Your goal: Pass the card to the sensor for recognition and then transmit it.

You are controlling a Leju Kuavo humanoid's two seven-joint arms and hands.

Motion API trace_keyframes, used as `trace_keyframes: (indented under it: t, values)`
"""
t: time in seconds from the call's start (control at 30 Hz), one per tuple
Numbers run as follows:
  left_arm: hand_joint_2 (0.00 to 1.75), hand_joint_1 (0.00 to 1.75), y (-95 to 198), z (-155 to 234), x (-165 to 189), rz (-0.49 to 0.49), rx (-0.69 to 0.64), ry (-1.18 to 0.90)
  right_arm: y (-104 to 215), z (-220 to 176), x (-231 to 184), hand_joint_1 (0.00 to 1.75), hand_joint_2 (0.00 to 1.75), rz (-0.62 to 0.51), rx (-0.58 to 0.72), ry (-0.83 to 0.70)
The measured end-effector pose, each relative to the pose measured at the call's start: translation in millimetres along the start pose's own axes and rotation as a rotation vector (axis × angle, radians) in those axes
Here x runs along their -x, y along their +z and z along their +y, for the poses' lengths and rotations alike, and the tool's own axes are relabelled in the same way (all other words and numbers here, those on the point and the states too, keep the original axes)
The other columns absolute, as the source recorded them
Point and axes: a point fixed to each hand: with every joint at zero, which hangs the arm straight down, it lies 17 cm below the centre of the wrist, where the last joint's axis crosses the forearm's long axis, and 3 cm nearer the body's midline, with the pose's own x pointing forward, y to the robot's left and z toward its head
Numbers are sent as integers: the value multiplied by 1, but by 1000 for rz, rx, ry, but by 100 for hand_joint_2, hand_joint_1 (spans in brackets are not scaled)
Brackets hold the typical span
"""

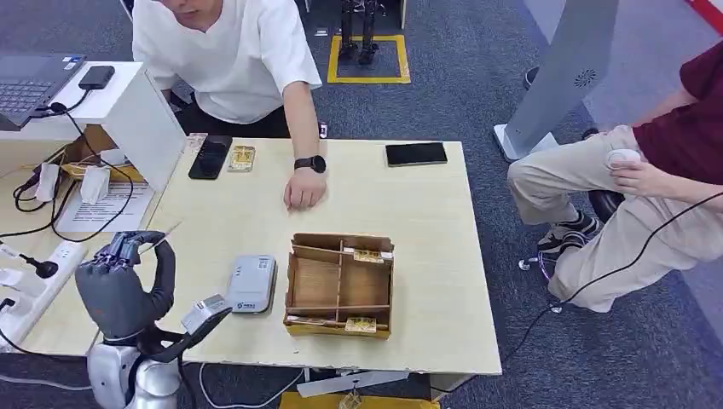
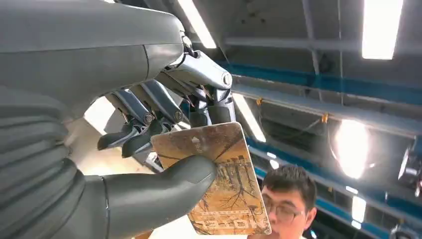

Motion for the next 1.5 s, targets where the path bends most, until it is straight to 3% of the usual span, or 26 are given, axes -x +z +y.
trace_keyframes:
  t: [0.43,0.97,1.17,1.33,1.5]
  values:
    - [175,175,33,-32,-2,-18,177,-114,0,0,3,0,175,13,3,-7]
    - [175,175,55,-55,0,-1,267,-132,1,-1,5,0,175,16,3,-5]
    - [175,175,67,-64,8,49,311,-151,1,-2,6,0,175,21,6,-9]
    - [175,175,80,-75,21,145,350,-163,1,-2,7,0,175,25,7,-11]
    - [175,175,93,-84,15,156,388,-144,1,-2,7,0,175,25,7,-10]
